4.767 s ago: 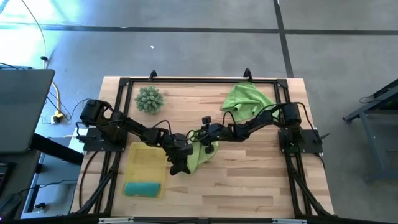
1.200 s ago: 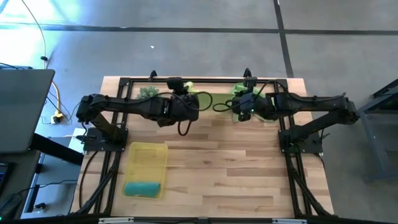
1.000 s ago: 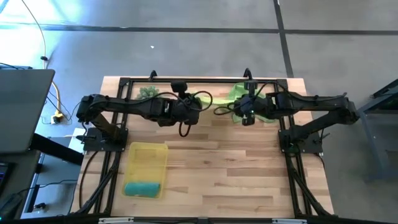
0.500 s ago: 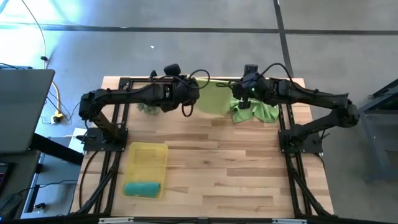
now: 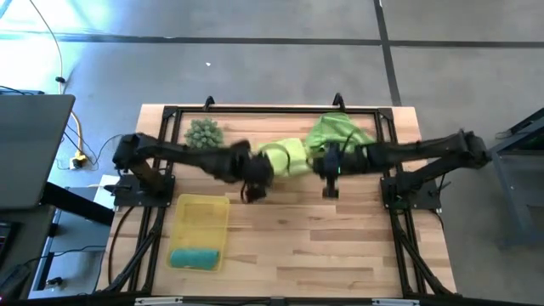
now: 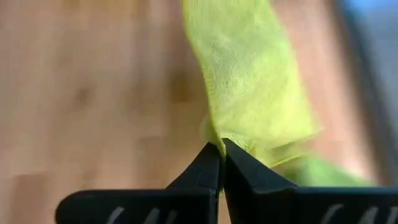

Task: Roll microfiber towels into tight, uniform cylinder then place into a basket
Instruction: Fold the light green towel

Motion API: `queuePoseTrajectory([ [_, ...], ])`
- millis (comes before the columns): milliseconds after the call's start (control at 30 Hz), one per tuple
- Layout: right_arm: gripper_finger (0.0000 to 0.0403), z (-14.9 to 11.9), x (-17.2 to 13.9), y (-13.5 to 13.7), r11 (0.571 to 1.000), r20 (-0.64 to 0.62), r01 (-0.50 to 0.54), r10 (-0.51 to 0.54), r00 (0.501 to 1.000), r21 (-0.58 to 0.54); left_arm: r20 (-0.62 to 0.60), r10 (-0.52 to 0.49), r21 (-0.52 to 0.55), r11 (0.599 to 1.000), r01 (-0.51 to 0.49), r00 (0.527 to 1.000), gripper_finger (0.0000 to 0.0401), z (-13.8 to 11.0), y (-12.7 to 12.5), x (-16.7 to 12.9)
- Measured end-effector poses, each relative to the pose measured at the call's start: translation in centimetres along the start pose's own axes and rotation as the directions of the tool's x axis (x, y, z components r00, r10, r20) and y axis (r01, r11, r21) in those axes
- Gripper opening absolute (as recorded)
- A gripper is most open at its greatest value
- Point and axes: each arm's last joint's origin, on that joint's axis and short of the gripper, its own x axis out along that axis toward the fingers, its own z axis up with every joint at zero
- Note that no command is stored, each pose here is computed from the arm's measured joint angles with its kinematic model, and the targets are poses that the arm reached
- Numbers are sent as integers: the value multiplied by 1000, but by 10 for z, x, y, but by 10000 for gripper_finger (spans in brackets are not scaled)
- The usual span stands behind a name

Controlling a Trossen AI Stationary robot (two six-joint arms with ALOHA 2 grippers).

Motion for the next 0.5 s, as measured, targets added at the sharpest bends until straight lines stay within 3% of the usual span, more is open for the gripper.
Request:
queuePoseTrajectory([
  [167,0,-25,22,45,975,54,-181,176,983,129,-104,-116,122,984,129,988,0,-16,-60,13],
  [333,0,-42,34,79,887,105,-395,381,919,237,-199,-253,180,940,289,947,0,-32,-108,23],
  [500,0,-57,49,99,806,-6,-522,545,838,278,-256,-357,195,891,409,899,0,-43,-133,21],
])
